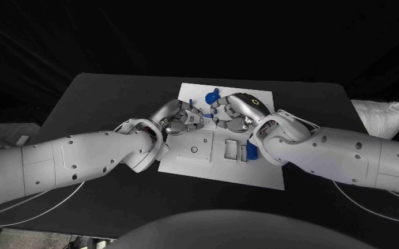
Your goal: Assemble the parts on the task board
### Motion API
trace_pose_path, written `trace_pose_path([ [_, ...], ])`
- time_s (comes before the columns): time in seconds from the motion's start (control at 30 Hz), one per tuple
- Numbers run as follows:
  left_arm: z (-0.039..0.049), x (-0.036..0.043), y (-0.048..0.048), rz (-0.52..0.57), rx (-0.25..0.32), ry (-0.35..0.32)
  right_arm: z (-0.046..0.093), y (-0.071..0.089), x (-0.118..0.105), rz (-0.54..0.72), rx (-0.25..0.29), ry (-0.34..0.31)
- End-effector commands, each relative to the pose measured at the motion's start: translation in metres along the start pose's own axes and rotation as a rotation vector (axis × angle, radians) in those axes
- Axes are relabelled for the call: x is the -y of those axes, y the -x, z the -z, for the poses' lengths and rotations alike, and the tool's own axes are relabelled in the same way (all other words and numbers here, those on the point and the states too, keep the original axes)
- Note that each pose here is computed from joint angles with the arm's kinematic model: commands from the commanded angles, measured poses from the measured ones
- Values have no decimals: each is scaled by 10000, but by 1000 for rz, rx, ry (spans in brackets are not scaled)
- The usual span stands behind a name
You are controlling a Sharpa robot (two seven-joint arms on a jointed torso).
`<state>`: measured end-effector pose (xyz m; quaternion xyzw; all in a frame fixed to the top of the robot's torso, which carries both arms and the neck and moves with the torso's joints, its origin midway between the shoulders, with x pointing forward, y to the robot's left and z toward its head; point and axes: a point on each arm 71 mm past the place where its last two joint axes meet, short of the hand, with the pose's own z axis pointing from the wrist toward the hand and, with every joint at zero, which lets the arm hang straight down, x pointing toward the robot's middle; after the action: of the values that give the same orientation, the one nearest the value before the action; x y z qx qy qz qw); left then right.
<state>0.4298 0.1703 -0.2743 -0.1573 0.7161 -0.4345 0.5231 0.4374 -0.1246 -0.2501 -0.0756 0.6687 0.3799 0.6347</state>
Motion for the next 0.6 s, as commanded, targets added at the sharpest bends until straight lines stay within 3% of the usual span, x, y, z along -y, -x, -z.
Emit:
trace_pose_path([
  [0.03,23,-3,28,-38,-3,-17,-47,12,-31,92,-62,55],
  [0.37,133,-68,167,-126,20,-44,-230,169,-27,265,-197,115],
  [0.6,205,-73,237,-143,31,-67,-423,243,-24,413,-302,118],
])
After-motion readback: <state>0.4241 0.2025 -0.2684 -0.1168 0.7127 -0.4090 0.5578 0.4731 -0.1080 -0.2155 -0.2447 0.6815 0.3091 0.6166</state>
